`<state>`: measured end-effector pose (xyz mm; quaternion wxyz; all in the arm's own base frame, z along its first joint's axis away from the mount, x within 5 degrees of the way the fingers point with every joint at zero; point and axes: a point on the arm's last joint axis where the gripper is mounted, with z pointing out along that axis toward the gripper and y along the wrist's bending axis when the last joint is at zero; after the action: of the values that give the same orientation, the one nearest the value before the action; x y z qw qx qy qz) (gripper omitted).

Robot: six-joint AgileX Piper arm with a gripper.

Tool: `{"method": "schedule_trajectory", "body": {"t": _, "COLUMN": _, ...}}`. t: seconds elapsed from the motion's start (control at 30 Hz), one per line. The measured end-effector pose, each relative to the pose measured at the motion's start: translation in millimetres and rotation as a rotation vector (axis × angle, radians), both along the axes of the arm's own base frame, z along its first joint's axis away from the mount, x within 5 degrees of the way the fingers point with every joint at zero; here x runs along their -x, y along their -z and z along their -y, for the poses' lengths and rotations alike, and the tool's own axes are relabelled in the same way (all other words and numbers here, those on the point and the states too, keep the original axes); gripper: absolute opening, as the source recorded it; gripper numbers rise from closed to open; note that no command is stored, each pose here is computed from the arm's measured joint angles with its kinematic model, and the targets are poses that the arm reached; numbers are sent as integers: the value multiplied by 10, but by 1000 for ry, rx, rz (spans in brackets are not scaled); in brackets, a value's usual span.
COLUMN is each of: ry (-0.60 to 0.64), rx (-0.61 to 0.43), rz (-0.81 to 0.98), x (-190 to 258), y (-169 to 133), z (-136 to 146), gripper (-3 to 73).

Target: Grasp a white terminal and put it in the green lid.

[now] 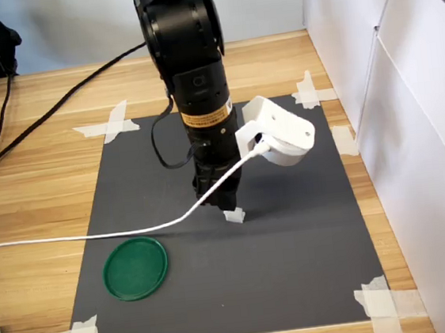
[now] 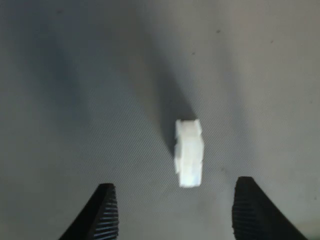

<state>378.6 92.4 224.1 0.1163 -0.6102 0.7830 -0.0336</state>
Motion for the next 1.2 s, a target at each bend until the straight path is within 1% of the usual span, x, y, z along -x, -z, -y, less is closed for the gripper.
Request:
{"method": "schedule_trajectory", "body": {"t": 0.23, "ry": 42, "rx": -16, "rz": 11, "x": -23, "y": 16, "z": -7, "gripper": 559}}
{"method": "schedule_trajectory", "body": {"t": 0.43, "ry": 48, "rx": -16, "rz": 6, "x": -35, "y": 50, "z": -10, "gripper": 559}}
{"method": "schedule_trajectory", "body": {"t": 0.6, "ry": 39, "rx": -2, "rz": -20, "x": -61, "y": 164, "z": -12, "gripper": 559}}
{"method": "schedule_trajectory", "body": {"t": 0.87, "ry": 9, "rx": 10, "rz": -5, "x": -97, "y": 219, "z": -13, "gripper": 535}}
{"method": "schedule_trajectory", "body": {"t": 1.2, "ry": -7, "rx": 15, "rz": -40, "x": -122, "y": 364, "z": -25, "gripper": 531}}
